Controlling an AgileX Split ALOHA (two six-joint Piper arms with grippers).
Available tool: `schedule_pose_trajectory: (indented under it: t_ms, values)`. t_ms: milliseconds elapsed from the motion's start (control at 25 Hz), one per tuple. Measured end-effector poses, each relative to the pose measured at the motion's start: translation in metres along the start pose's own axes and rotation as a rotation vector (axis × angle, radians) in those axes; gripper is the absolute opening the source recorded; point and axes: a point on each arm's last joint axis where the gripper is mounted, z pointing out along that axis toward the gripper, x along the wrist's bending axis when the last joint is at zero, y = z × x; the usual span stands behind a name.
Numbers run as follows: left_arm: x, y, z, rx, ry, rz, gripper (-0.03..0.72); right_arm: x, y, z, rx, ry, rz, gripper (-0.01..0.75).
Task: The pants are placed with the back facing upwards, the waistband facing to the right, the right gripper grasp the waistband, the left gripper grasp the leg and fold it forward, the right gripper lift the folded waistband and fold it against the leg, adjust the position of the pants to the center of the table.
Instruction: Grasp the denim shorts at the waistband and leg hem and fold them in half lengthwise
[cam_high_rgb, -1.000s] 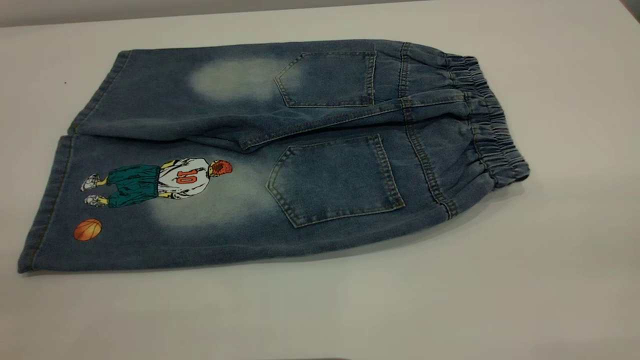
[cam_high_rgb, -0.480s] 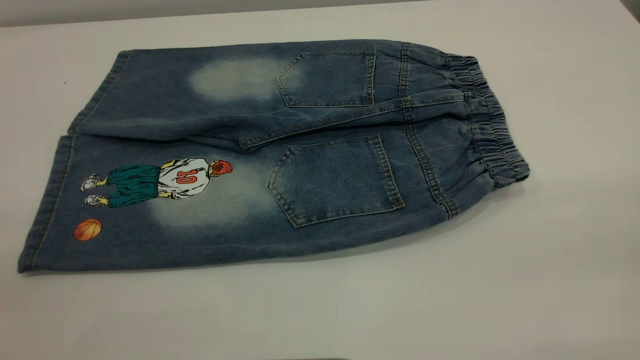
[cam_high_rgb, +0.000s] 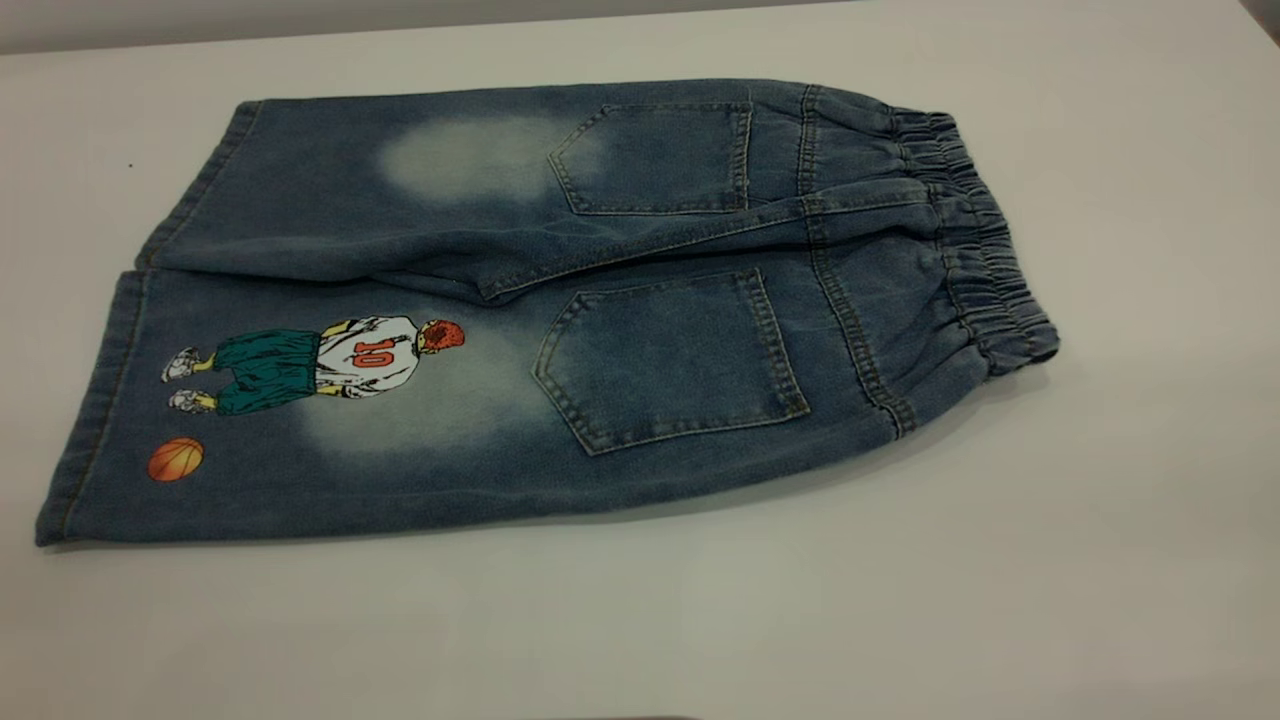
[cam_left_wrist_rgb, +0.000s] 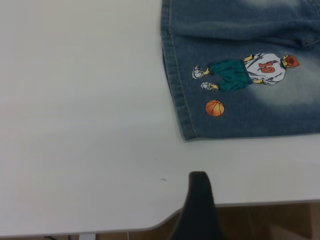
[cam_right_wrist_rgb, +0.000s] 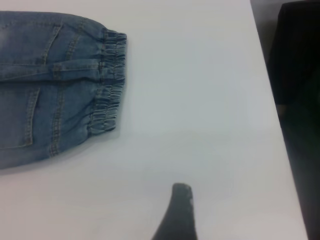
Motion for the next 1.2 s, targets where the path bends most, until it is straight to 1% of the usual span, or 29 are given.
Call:
schedule_pose_trajectory:
  t_ms: [120,240,280,360,520,600,680,840,960,1080,1200]
  values:
    - [0.0,0.0,0.0,0.0,0.0,-0.005,0.546,0.001,0.0,0.0,0.0,0.008,0.004,0.586]
    - [0.0,0.0,0.001,0.005,0.0,-0.049,0.546,0.003,0.0,0.0,0.005,0.034,0.089,0.586]
    - [0.0,0.001,0.002,0.018,0.0,-0.071,0.546,0.004,0.001,0.001,0.013,0.043,0.112,0.586]
    - [0.0,0.006,0.009,0.077,0.002,-0.102,0.546,0.005,0.005,0.004,0.03,0.05,0.14,0.586]
    - [0.002,0.023,0.033,0.217,0.007,-0.123,0.546,0.008,0.031,0.01,0.011,0.086,0.183,0.586]
    - [0.002,0.037,0.045,0.228,0.009,-0.131,0.546,0.01,0.047,0.017,0.012,0.113,0.192,0.586]
    - [0.003,0.052,0.062,0.21,0.011,-0.155,0.546,0.012,0.06,0.031,0.035,0.142,0.201,0.586]
    - [0.005,0.068,0.095,0.204,0.014,-0.205,0.546,0.017,0.075,0.07,0.171,0.216,0.213,0.586]
    - [0.003,0.073,0.121,0.241,-0.007,-0.257,0.546,0.02,0.082,0.103,0.264,0.277,0.234,0.586]
    - [0.001,0.075,0.145,0.268,-0.03,-0.283,0.546,0.022,0.085,0.135,0.334,0.323,0.264,0.586]
    - [0.0,0.076,0.167,0.284,-0.045,-0.271,0.546,0.023,0.081,0.167,0.415,0.353,0.295,0.586]
